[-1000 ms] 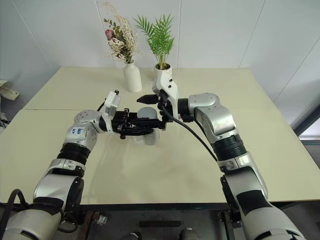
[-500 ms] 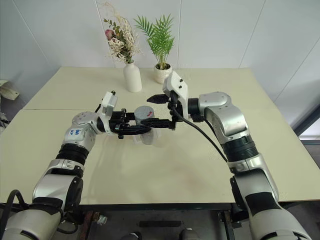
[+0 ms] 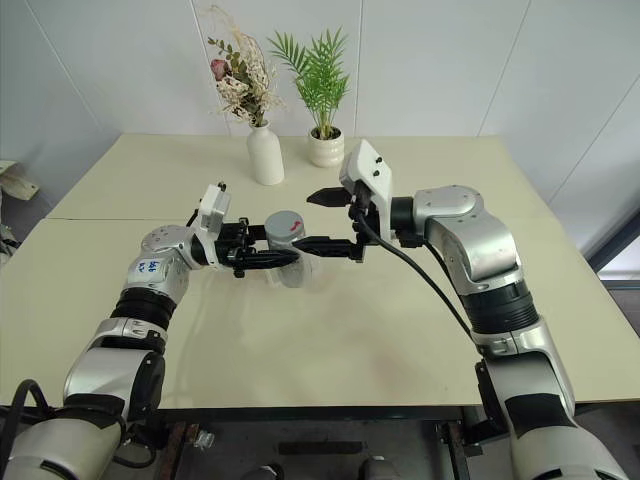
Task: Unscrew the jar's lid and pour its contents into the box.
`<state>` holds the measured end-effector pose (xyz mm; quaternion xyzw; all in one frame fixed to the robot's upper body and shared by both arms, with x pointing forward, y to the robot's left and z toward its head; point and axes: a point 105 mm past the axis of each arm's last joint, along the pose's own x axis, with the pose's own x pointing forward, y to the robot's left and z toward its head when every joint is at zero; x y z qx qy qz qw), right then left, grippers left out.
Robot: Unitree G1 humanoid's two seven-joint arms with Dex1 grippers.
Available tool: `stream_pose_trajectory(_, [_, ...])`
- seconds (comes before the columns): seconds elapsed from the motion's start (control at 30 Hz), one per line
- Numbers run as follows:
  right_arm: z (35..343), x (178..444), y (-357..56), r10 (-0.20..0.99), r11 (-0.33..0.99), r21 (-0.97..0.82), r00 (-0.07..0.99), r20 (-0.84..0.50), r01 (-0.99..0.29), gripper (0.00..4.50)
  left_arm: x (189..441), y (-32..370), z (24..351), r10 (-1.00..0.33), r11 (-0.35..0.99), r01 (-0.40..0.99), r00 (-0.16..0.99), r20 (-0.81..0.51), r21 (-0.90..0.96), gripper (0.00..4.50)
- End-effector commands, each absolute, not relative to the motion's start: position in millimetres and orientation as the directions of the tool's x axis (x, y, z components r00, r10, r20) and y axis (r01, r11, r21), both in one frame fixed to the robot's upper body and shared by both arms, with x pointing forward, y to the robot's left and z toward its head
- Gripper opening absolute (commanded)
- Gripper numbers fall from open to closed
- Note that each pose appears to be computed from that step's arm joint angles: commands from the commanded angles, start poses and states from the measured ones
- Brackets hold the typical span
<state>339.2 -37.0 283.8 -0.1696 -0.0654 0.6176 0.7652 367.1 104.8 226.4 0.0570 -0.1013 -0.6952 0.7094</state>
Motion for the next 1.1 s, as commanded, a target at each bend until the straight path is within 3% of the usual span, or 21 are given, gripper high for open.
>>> stream_pose_trajectory(0.03, [305.6, 329.3, -30.8, 0.978, 0.170, -0.387, 0.204, -0.047, -0.906, 4.50, 364.1, 103.5, 238.6, -0.997, -0.003, 0.963, -0.022, 0.068, 0.271, 2.25])
stream_pose_trajectory(0.73, [303.5, 339.1, 13.4, 0.982, 0.155, -0.389, 0.184, -0.039, -0.908, 4.50, 362.2, 99.5, 237.0, -0.998, -0.017, 0.958, -0.035, 0.060, 0.286, 2.25])
stream_pose_trajectory(1.1, [300.5, 347.9, 8.5, 0.974, 0.188, -0.391, 0.221, -0.042, -0.901, 4.50, 361.5, 100.3, 236.4, -0.998, -0.015, 0.958, -0.034, 0.061, 0.285, 2.25])
